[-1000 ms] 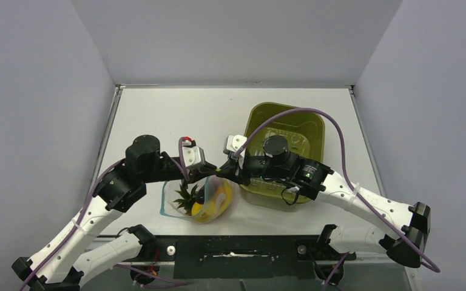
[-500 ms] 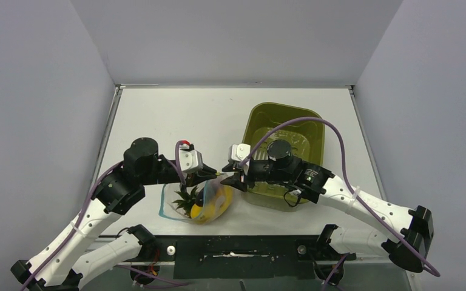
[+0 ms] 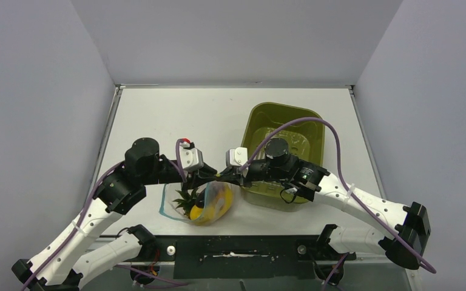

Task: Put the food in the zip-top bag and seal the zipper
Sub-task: Zip the zipper food storage bag at the center of the board.

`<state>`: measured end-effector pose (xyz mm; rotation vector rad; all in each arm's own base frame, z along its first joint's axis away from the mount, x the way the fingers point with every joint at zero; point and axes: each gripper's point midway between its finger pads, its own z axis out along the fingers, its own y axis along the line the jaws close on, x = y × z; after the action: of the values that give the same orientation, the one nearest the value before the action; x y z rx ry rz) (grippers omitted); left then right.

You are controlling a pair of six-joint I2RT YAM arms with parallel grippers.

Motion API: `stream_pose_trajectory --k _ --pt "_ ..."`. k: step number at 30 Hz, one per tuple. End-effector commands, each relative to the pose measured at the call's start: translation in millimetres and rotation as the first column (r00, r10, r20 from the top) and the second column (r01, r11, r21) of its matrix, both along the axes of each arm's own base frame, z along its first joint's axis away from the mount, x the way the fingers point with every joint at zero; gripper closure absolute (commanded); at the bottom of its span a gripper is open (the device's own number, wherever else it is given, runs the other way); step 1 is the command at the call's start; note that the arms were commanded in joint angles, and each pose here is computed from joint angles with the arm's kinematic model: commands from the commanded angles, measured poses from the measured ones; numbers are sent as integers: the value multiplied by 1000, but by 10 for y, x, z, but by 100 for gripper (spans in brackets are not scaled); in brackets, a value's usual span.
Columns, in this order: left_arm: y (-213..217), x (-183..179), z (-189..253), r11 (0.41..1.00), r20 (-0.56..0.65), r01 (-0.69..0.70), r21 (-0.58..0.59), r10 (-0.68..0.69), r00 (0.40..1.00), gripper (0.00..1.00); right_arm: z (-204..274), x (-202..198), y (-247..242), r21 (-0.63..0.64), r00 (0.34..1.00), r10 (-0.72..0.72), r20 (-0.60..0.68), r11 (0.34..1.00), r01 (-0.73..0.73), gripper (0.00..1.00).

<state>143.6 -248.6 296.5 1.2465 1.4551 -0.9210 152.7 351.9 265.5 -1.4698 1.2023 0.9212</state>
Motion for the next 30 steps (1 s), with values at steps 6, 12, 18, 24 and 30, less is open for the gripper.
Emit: stream_pose_trajectory --k 6,12,18,24,30 --pt "-142 38 183 997 27 42 -70 -40 999 79 428 19 50 122 998 4 64 992 -12 100" --pt "-130 18 152 997 22 48 -61 -47 999 96 433 41 50 134 999 -17 45 991 10 100" --pt "-28 45 119 1000 31 -8 -28 9 999 100 425 114 -48 168 996 -83 43 983 75 100" --pt "75 33 -3 999 17 -41 28 41 999 100 445 163 -184 219 991 -128 39 969 116 100" --pt "98 23 -44 998 -2 -55 33 55 998 100 392 163 -214 222 991 -132 28 967 123 100"
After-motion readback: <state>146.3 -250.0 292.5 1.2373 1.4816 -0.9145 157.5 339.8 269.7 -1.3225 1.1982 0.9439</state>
